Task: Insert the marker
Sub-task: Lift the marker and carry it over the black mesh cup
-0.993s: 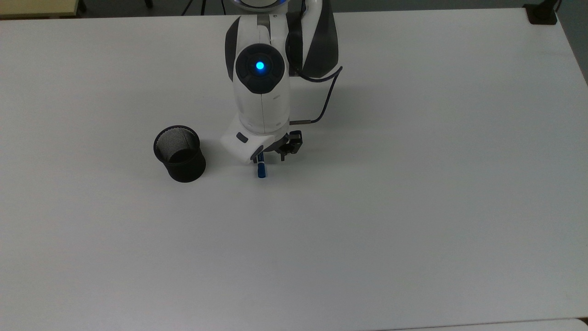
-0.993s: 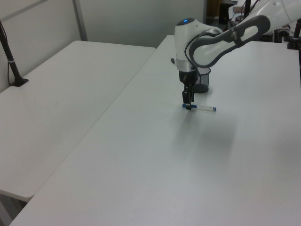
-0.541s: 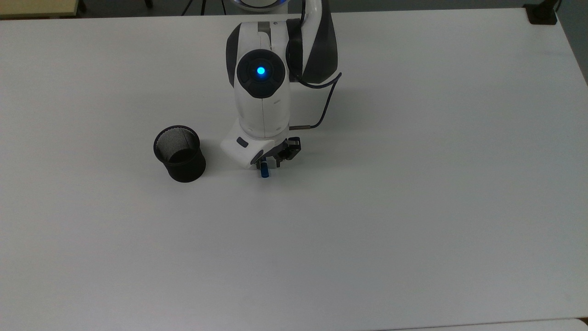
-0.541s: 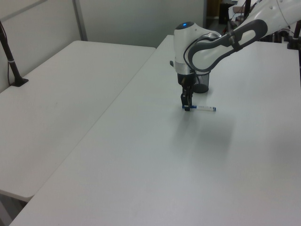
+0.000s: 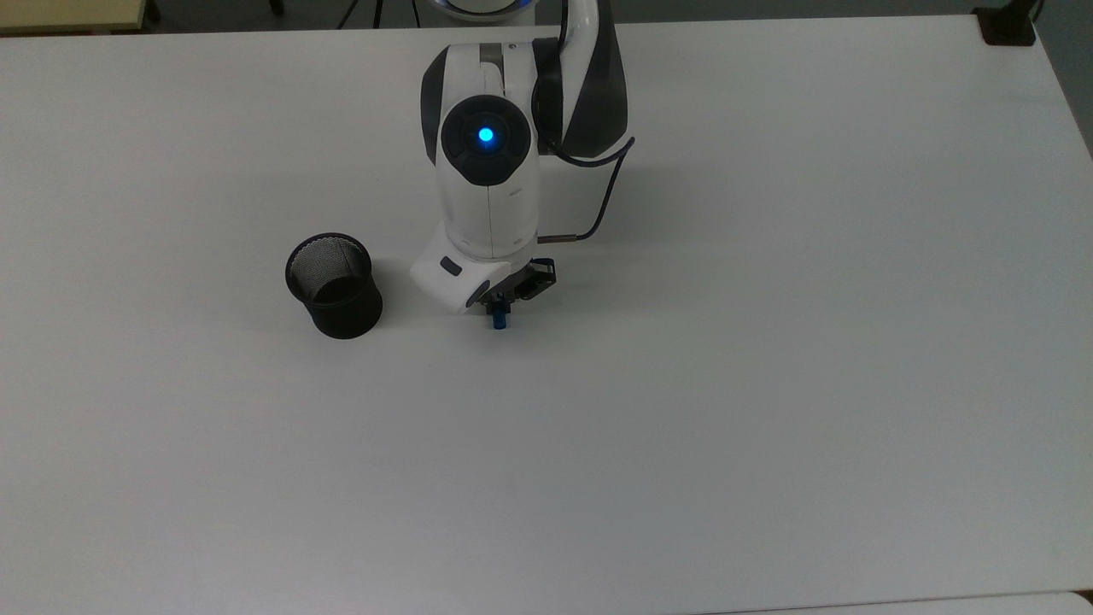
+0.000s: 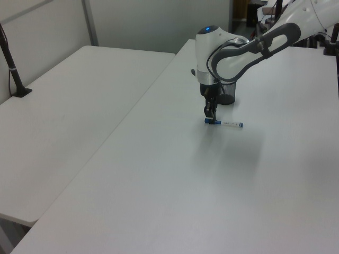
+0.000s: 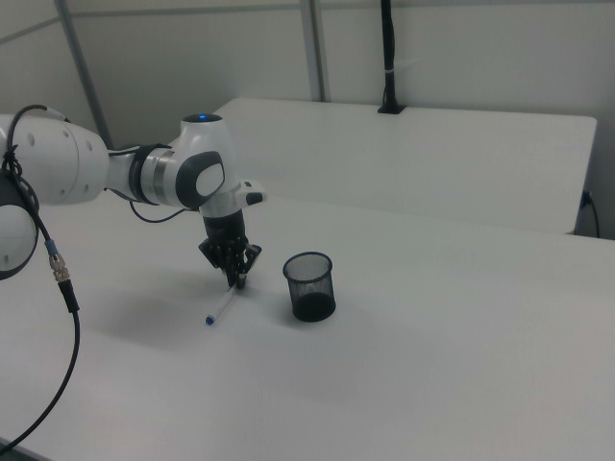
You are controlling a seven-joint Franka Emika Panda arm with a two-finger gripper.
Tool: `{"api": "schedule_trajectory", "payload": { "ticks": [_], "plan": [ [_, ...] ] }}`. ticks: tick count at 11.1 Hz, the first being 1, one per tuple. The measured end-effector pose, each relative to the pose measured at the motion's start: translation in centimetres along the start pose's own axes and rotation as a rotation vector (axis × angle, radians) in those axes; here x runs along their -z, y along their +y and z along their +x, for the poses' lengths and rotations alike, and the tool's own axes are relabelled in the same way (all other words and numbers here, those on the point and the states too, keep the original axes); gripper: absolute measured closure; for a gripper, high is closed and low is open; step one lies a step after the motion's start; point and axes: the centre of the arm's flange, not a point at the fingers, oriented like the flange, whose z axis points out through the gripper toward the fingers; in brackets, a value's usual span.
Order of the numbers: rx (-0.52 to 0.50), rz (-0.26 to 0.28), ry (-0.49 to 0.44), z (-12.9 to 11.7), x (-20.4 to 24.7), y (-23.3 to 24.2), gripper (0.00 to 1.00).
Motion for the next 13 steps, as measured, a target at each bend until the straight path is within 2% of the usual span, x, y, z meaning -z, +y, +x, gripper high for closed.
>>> {"api": "schedule_trajectory", "payload": {
  "ticks": [2, 3, 5, 7, 8, 10, 12, 13],
  "plan": [
    [0.0, -0.001, 0.022, 0.4, 0.9, 0.0, 0.84],
    [-0.001, -0.002, 0.061, 1.1, 2.9, 0.1, 0.84],
    [-0.016, -0.008, 0.179, 1.7, 9.8, 1.0, 0.84],
    [-0.06, -0.02, 0.278, 0.7, 16.3, 3.9, 0.84],
    [-0.09, -0.03, 0.306, 0.0, 18.2, 5.9, 0.84],
    [-0.153, -0.051, 0.433, -1.0, 22.2, 10.1, 0.84],
    [-0.211, -0.066, 0.569, -2.5, 24.5, 13.5, 0.84],
    [-0.238, -0.077, 0.643, -3.3, 24.0, 15.0, 0.84]
  ]
}}
